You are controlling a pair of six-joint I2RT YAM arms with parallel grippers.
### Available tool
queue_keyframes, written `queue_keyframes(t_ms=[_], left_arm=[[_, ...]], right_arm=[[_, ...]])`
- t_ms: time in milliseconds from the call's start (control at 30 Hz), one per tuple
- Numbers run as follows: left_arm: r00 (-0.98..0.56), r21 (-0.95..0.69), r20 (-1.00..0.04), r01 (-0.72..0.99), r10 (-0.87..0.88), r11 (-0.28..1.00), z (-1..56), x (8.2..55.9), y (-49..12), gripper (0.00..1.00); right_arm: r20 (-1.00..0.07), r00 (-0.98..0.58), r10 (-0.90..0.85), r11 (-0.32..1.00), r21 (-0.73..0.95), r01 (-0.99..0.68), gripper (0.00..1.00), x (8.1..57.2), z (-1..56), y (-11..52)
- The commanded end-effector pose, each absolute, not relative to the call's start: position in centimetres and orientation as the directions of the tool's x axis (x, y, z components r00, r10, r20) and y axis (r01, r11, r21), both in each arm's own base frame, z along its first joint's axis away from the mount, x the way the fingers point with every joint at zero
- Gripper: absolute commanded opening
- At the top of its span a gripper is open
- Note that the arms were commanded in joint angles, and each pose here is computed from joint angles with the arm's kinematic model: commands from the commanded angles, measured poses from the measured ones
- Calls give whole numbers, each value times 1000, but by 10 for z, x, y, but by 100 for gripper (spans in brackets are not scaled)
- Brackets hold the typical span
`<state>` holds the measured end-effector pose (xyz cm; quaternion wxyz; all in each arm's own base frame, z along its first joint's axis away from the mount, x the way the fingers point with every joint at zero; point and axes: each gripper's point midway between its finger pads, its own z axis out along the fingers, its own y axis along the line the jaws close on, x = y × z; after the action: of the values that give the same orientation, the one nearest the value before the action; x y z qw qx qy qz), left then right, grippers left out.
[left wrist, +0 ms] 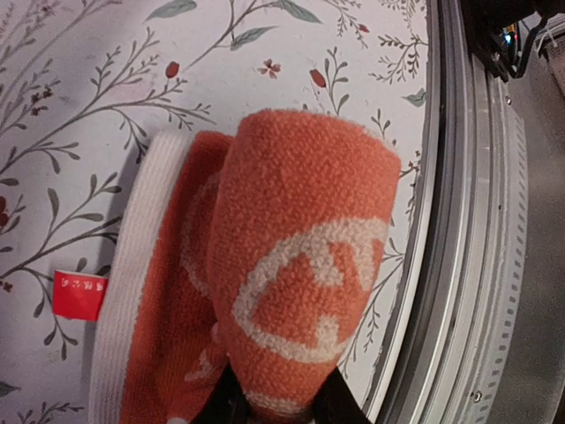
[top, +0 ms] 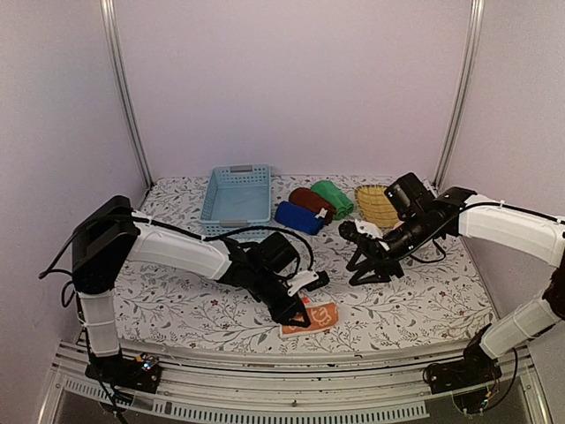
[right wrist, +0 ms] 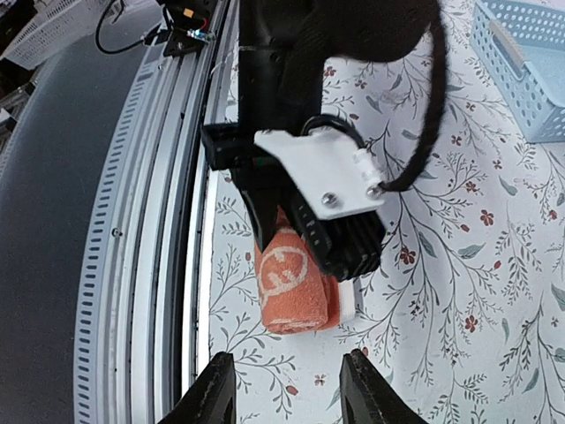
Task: Roll the towels
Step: Roll the towel at the center of the board.
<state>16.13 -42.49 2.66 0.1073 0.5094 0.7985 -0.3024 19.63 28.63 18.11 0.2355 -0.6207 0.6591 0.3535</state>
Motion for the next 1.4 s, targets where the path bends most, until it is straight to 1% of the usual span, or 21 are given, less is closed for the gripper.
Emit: queue_keyframes(t_ms=[0, 133, 233, 400, 500, 767, 900, 933, 967, 1000, 1033, 1067, 1133, 1167, 1200, 1233, 1300, 1367], left_arm=[[-586, -523, -165, 734, 793, 434, -19, 128, -376, 7], [-603, -548, -160, 713, 782, 437, -17, 132, -378, 5], [-614, -556, -153, 701, 775, 446, -18, 134, -378, 3], [-626, -569, -155, 689, 764, 449, -16, 136, -382, 2], [-633, -580, -157, 681, 758, 448, -14, 137, -385, 2], [-647, -595, -156, 665, 747, 452, -13, 141, -385, 1], [-647, -604, -173, 665, 743, 438, -10, 143, -388, 0], [-645, -604, -178, 668, 743, 435, -9, 144, -388, 0], [-645, -604, -185, 670, 742, 432, -8, 145, -389, 0], [-645, -602, -190, 672, 740, 431, -8, 146, -389, 1], [-645, -599, -200, 676, 737, 429, -7, 148, -389, 3], [-646, -588, -212, 683, 733, 433, -7, 150, -389, 8], [-641, -545, -261, 715, 722, 438, -4, 158, -388, 22], [-641, -509, -291, 732, 710, 452, -2, 164, -385, 29], [-635, -473, -341, 753, 693, 457, 8, 172, -384, 35], [-629, -435, -384, 769, 676, 469, 16, 179, -381, 39], [-608, -368, -478, 794, 634, 484, 36, 191, -379, 44], [-594, -319, -557, 798, 580, 511, 52, 201, -373, 48]], right_arm=[[-679, 53, -732, -43, -32, -999, 43, 196, 142, 292], [-613, 145, -776, -79, -133, -988, 44, 188, 115, 301], [-599, 176, -781, -76, -189, -979, 48, 191, 108, 311], [-599, 212, -772, -116, -195, -974, 53, 180, 98, 330], [-576, 240, -781, -145, -207, -968, 55, 173, 85, 337], [-531, 259, -807, -200, -168, -965, 56, 162, 55, 345], [-492, 242, -836, -197, -142, -970, 55, 163, 34, 342], [-482, 232, -845, -192, -132, -973, 55, 163, 28, 342], [-473, 224, -852, -190, -120, -974, 52, 163, 24, 342], [-466, 216, -858, -190, -104, -976, 47, 163, 20, 342], [-461, 207, -863, -188, -86, -978, 41, 161, 17, 342], [-457, 200, -867, -191, -66, -979, 34, 159, 14, 341], [-464, 185, -866, -201, -16, -980, 22, 152, 14, 341], [-472, 176, -864, -206, 13, -978, 20, 148, 17, 342], [-483, 160, -861, -207, 46, -977, 15, 146, 20, 342], [-490, 142, -860, -209, 85, -974, 14, 143, 22, 341], [-508, 93, -856, -211, 178, -961, 12, 137, 28, 341], [-516, 33, -856, -204, 279, -938, 11, 132, 32, 340]])
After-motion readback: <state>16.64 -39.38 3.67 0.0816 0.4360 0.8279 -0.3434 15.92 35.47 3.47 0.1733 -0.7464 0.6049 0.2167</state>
